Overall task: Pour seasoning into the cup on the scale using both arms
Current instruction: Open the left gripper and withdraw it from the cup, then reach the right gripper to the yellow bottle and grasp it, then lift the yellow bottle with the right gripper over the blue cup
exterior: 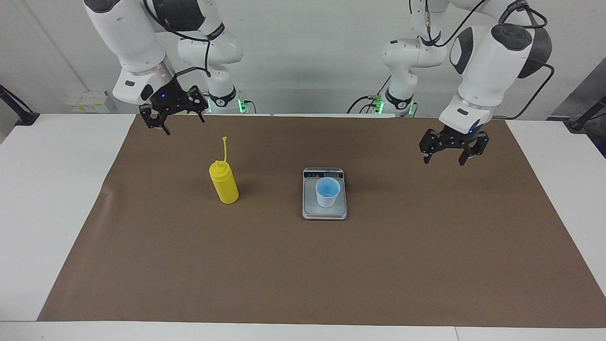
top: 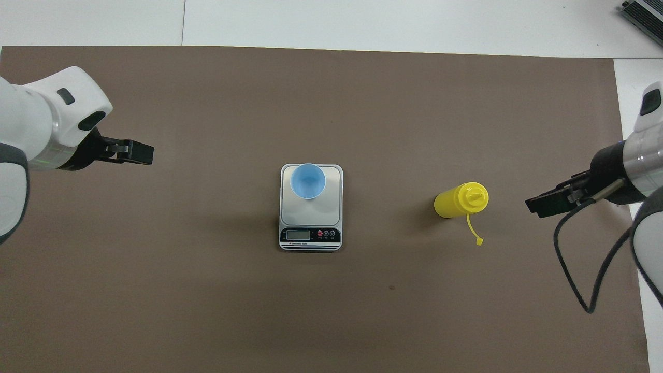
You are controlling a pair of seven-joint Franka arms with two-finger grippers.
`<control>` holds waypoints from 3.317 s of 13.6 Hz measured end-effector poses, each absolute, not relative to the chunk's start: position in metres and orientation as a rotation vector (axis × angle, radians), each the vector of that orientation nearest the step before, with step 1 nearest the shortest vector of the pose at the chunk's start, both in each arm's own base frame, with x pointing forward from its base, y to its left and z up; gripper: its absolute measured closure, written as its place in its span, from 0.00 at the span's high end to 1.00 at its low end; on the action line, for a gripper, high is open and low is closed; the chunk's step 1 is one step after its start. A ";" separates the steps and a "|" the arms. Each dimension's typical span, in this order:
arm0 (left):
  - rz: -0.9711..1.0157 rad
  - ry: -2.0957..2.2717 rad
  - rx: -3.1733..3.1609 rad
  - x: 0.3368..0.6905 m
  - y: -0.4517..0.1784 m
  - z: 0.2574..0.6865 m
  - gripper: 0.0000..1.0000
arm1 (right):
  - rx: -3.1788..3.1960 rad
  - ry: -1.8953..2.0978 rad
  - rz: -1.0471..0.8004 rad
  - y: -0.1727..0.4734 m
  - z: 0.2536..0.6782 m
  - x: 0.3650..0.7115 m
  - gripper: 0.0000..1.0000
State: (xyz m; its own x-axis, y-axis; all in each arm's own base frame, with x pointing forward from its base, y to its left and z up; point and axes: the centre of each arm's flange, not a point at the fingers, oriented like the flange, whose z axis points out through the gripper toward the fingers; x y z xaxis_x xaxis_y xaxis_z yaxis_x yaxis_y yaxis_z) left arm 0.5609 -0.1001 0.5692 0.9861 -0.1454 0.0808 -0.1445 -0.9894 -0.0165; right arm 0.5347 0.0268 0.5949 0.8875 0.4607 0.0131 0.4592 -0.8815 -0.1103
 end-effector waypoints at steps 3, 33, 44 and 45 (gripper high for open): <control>-0.088 0.244 -3.115 0.554 -0.089 0.598 1.00 | -2.797 -0.902 -0.135 -0.008 0.559 0.531 1.00; -0.015 0.283 -3.113 0.541 -0.070 0.593 1.00 | -2.234 -1.443 -0.724 -0.007 0.320 0.475 1.00; -0.016 0.283 -3.113 0.541 -0.070 0.593 1.00 | -2.326 -1.386 -0.797 0.033 0.320 0.481 0.96; -0.018 0.283 -3.113 0.541 -0.070 0.593 1.00 | -2.325 -1.390 -0.796 0.036 0.320 0.482 0.94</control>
